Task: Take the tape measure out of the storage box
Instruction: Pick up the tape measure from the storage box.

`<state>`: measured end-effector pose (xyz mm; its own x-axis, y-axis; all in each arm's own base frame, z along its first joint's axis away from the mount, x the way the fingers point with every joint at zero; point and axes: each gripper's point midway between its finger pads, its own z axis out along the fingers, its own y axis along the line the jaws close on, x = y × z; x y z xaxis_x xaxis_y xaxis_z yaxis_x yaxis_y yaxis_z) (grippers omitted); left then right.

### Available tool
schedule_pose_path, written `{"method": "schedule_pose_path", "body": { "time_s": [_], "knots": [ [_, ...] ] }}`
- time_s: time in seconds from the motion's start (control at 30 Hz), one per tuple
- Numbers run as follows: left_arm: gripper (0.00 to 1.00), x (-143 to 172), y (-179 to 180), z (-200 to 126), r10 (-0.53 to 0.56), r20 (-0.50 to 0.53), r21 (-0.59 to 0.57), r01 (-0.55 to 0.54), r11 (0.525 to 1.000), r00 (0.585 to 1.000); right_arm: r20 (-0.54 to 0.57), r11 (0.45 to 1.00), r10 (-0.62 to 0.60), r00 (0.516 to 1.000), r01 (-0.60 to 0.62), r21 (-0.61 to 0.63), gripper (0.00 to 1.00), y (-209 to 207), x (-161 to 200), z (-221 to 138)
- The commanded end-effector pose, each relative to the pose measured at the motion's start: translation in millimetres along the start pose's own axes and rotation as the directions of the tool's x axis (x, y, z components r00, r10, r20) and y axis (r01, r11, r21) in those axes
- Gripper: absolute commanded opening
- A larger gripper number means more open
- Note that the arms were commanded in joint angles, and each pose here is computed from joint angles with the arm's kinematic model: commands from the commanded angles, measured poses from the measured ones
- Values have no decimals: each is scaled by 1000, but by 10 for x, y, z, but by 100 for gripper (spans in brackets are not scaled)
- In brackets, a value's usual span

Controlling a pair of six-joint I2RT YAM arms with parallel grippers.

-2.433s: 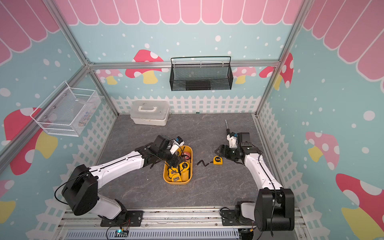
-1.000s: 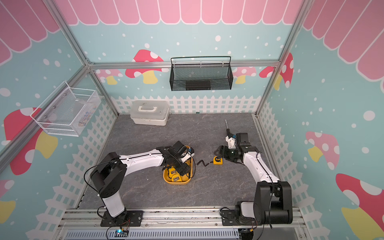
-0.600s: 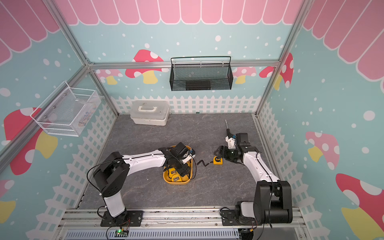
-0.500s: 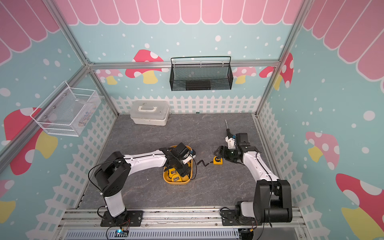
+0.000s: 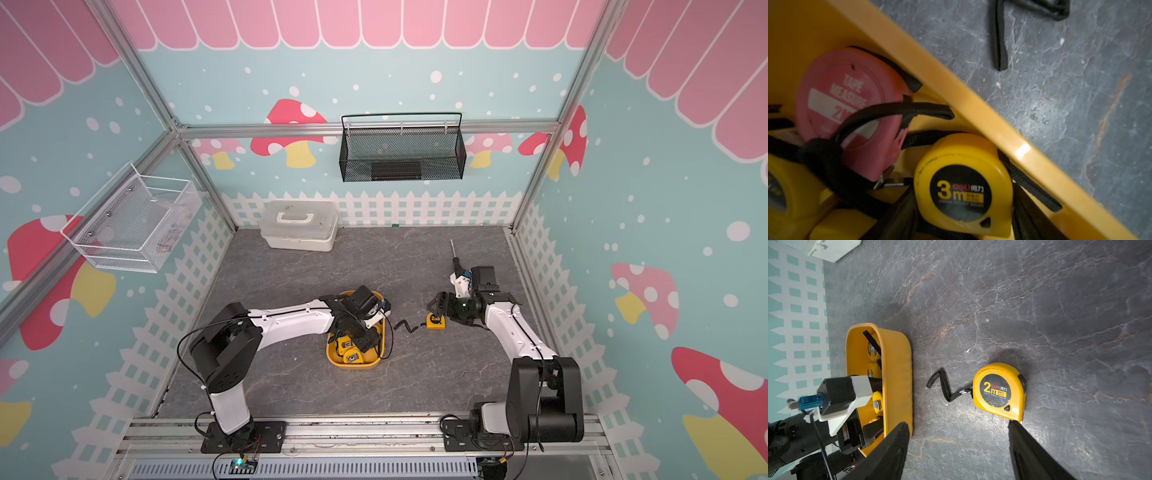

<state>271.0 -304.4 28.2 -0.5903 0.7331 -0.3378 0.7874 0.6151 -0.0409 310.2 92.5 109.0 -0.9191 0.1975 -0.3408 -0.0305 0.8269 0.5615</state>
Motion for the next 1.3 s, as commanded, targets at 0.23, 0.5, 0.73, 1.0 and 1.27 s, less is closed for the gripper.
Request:
{"method": "schedule_pose_path", "body": {
  "time_s": [0.23, 0.5, 0.73, 1.0, 1.27],
  "knots": [
    [65, -105, 28, -110, 17, 31, -31, -16, 999, 999, -8, 1000, -21, 1000, 21, -10, 76, 19, 35, 16],
    [61, -128, 23, -150, 21, 47, -30, -19, 999, 999, -10, 1000, -21, 1000, 21, -13, 76, 26, 40, 13],
    [60, -164, -30, -326, 62, 98, -12, -61, 998, 993, -4, 999, -26, 1000, 26, -20, 75, 63, 11, -22],
    [60, -211, -10, -639, 98, 169, -49, -91, 995, 981, 20, 997, -35, 999, 36, -74, 72, 237, -66, -121],
    [60, -348, 60, -920, 135, 247, -114, -109, 987, 960, 21, 978, -95, 995, 97, -185, 71, 695, -85, -121]
  ]
}}
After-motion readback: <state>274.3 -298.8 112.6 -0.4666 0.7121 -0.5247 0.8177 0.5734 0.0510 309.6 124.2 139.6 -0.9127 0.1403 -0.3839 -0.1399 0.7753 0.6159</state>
